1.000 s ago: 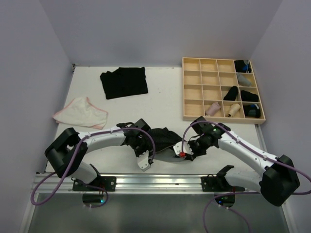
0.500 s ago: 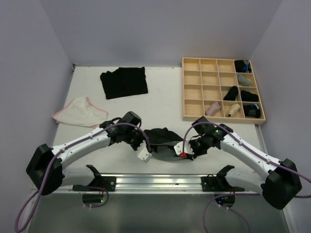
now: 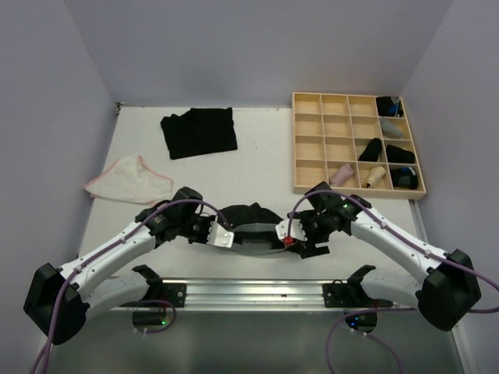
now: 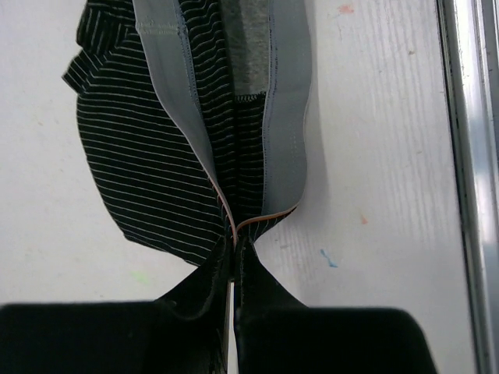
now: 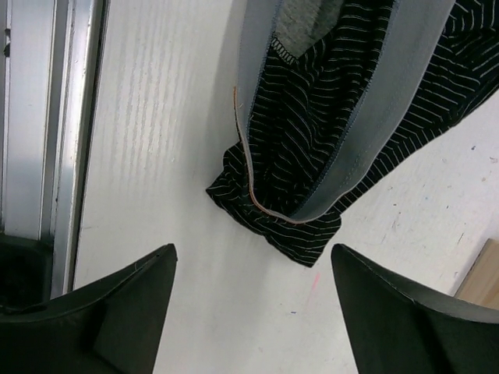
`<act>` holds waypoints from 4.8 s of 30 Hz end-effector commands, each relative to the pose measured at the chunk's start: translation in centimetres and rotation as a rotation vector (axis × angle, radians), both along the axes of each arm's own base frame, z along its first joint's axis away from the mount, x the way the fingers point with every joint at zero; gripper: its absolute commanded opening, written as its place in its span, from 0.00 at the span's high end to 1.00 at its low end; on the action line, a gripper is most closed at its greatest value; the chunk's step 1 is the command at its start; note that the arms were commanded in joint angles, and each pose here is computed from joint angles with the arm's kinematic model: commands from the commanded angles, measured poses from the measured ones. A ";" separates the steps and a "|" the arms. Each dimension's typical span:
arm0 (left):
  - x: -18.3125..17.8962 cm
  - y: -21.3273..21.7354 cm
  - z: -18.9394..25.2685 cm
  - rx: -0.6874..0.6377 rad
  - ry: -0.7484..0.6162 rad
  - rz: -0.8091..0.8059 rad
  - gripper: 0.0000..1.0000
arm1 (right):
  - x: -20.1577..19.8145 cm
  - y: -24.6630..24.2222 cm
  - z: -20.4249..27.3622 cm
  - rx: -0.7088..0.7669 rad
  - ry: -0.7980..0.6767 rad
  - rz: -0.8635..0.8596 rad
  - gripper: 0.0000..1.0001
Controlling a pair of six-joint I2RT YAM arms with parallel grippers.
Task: Roll the underwear
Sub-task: Move the underwear to the center of the board
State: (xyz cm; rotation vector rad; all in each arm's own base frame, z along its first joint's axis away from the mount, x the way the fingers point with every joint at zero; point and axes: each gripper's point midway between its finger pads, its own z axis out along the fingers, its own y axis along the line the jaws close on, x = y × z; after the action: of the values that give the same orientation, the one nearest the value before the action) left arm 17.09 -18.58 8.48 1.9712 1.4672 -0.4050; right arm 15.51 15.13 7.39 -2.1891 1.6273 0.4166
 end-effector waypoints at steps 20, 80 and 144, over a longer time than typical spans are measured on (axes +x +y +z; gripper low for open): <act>1.3 -0.3 0.4 -0.066 0.026 0.145 1.00 | 2.7 2.5 -0.2 0.060 0.122 -0.337 0.44; 1.7 -0.6 -0.4 -0.066 0.057 0.156 1.00 | 0.9 3.9 -1.6 0.054 0.256 -0.321 0.68; 22.1 8.8 6.6 -0.184 0.049 1.162 0.55 | 25.4 4.1 8.4 0.186 0.015 -0.840 0.36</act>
State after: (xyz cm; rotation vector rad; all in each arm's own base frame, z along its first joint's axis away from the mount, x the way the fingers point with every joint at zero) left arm 32.54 -12.24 10.92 0.9399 2.2983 -0.2209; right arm 35.55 19.40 10.69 -1.4153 2.2853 0.5170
